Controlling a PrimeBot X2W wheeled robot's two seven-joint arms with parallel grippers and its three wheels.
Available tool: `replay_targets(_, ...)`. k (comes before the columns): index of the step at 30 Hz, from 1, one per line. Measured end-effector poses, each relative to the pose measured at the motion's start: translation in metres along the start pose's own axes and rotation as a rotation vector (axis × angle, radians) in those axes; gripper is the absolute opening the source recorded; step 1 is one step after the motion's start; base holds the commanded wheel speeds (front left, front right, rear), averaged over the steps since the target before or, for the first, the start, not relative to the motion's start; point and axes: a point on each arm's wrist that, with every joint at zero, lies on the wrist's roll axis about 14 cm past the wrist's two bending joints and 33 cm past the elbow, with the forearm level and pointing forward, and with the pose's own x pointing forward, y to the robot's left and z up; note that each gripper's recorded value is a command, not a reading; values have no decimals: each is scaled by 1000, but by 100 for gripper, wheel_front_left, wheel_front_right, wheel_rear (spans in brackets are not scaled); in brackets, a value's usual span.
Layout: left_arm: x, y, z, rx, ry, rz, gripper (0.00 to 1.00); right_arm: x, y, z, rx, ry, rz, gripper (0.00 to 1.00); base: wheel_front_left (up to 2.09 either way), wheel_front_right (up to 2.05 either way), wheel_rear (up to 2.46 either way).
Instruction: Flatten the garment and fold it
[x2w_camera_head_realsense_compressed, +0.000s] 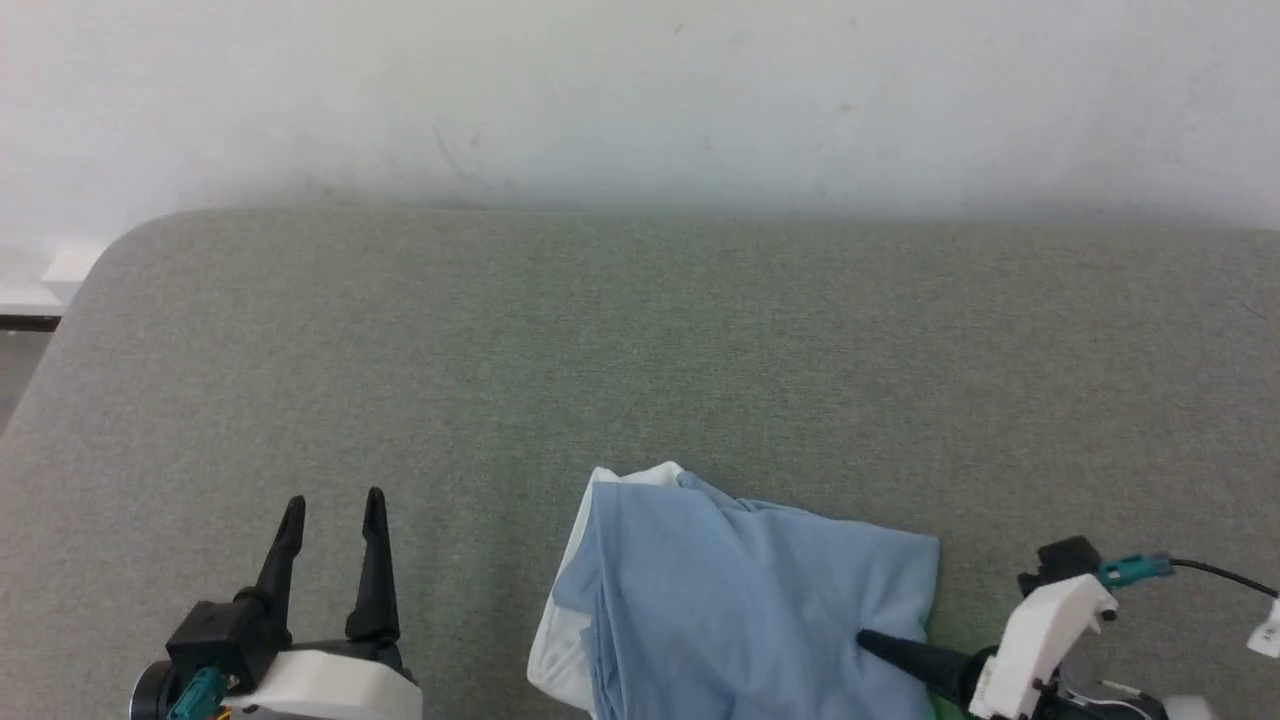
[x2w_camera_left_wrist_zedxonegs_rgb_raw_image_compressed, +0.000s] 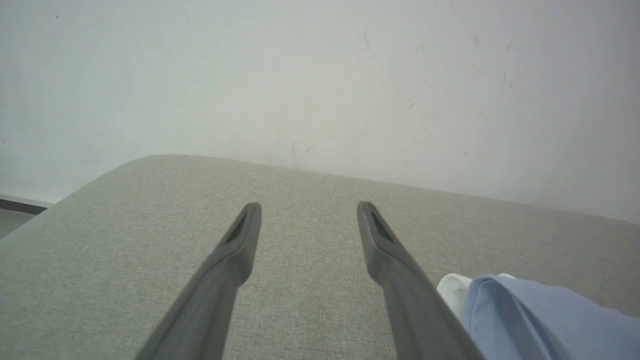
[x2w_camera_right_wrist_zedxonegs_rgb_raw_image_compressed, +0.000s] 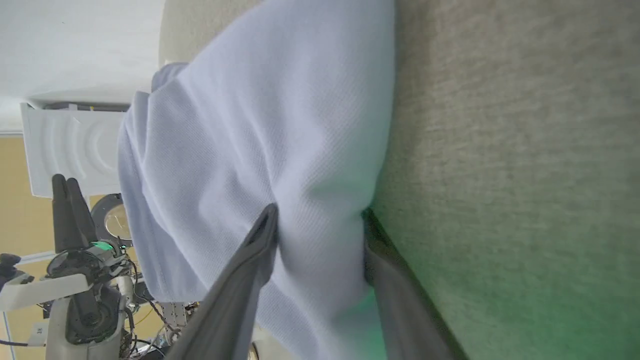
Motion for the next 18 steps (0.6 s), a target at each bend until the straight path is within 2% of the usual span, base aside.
replay_targets(5,-3,4,0,-2,-1,14,100,9,4,-2,-130,39,-36,0,0,0,0)
replay_targets(10,2,-4,1,-4,-3,-7,100,-7,25,34,-449,-98,-68,0,0,0,0)
replay_targets(14,10,-20,-2,-11,1,-53,100,-50,16,82,-892,-228,-265,0,0,0,0)
replay_targets(15,10,-20,-2,-11,1,-53,100,-50,16,82,-892,-228,-265,0,0,0,0)
replay_targets(18,17,-35,-4,-17,5,-96,100,-78,4,100,-996,-263,-382,0,0,0,0)
